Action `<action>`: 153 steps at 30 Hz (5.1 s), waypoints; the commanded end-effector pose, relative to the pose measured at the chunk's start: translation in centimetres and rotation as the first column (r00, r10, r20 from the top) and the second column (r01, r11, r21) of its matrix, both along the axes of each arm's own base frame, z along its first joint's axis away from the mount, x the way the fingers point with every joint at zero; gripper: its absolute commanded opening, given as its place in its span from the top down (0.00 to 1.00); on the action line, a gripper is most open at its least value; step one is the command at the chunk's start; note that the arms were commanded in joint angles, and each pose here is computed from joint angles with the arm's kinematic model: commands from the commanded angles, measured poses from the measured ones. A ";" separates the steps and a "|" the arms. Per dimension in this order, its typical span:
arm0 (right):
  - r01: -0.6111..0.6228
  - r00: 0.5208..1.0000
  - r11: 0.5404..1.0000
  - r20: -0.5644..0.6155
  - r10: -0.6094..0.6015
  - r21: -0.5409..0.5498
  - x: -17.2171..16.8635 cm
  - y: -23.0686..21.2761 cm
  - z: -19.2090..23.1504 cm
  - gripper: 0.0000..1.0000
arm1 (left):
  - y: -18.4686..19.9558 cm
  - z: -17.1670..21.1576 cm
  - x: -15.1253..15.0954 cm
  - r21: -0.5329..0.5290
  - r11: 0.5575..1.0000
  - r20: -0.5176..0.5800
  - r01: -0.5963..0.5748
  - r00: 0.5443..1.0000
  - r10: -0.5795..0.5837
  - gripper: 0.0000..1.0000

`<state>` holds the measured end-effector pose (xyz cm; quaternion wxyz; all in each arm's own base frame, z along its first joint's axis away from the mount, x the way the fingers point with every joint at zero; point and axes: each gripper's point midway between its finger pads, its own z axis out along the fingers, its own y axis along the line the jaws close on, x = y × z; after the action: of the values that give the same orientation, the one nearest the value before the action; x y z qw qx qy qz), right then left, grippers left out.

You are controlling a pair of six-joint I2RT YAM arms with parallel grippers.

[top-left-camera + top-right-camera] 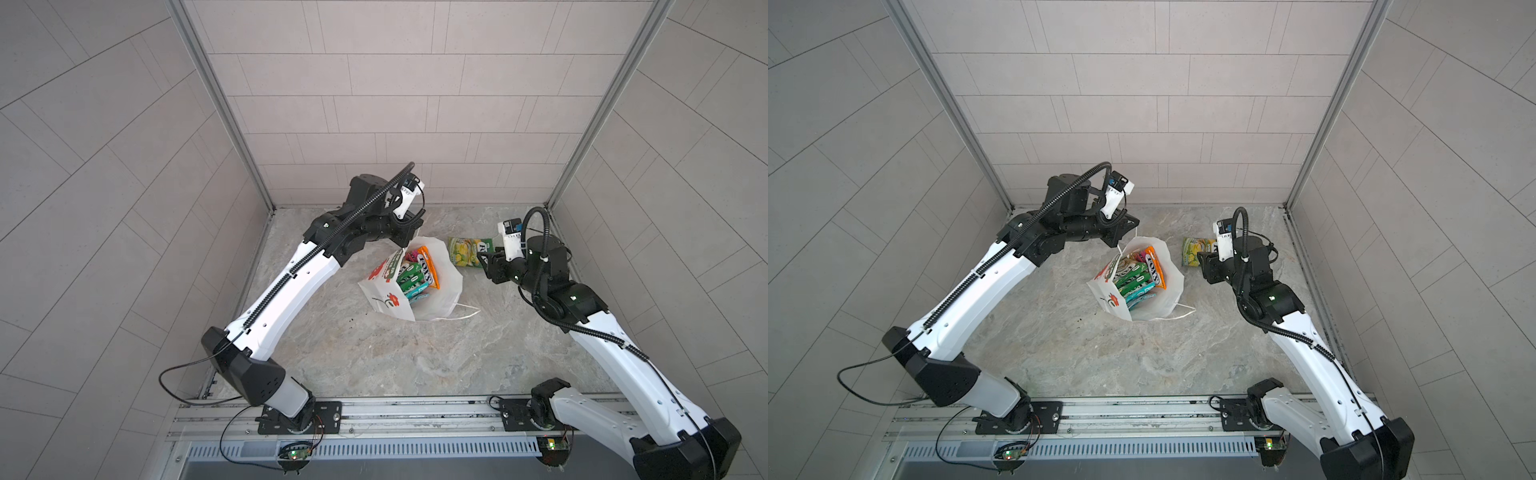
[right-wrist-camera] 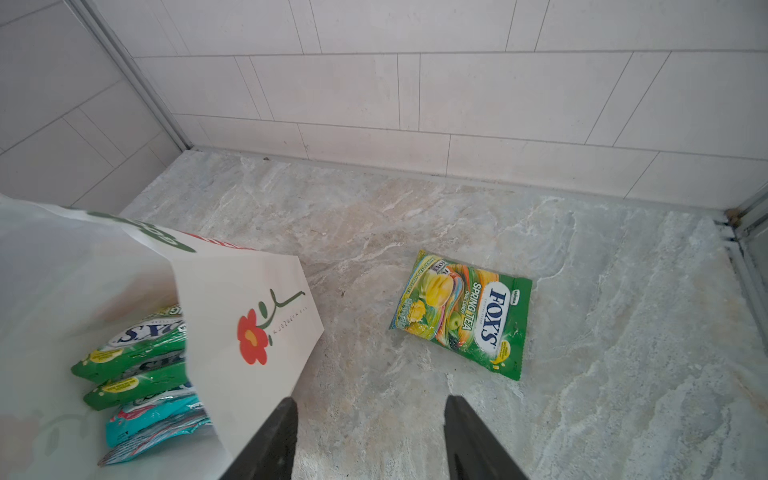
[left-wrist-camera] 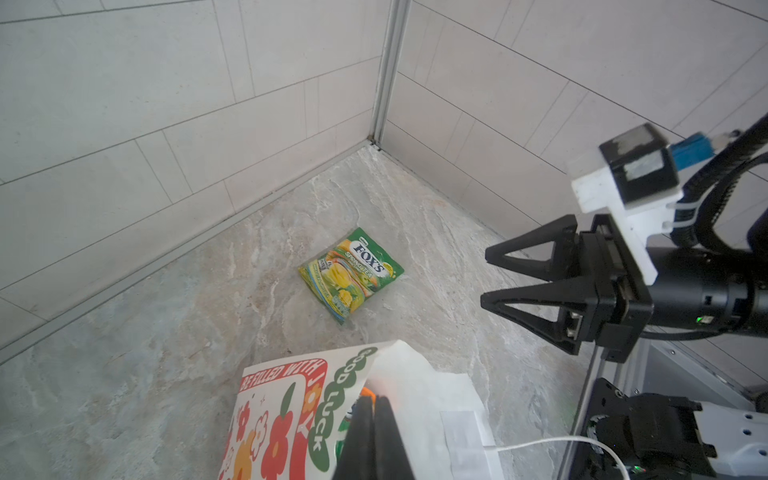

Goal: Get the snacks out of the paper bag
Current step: 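Move the right gripper over the bag opening and lower it inside, then pinch the orange FOX'S pack inside the bag with the right gripper, then lift the orange FOX'S pack up out of the bag with the right gripper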

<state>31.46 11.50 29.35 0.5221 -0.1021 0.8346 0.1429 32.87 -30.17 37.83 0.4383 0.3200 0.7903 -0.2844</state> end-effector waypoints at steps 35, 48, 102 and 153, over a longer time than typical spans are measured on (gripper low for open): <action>-0.480 0.865 0.877 -0.178 0.469 -0.020 -8.0 11.4 -5.3 0.46 | -2.4 2.1 -3.5 -0.123 0.986 0.032 -0.109 0.993 0.113 1.00; -0.478 0.860 0.877 -0.224 0.459 -0.037 -7.3 12.3 -8.8 0.51 | -2.2 2.3 -3.9 -0.124 0.984 0.039 -0.128 0.990 0.134 1.00; 0.027 0.991 0.973 -0.125 -0.057 -0.230 3.8 11.5 -15.2 0.57 | -2.8 2.9 -5.2 -0.137 0.988 0.043 -0.071 0.996 0.077 1.00; -0.241 0.970 0.970 0.008 0.241 0.040 -2.0 12.1 -4.1 1.00 | -1.5 1.2 -3.7 -0.053 0.979 0.077 -0.197 0.977 0.200 1.00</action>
<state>29.84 23.11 21.74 0.4683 -0.1864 0.8424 0.1906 29.21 -31.98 37.16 0.4766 0.2470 0.8084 -0.2415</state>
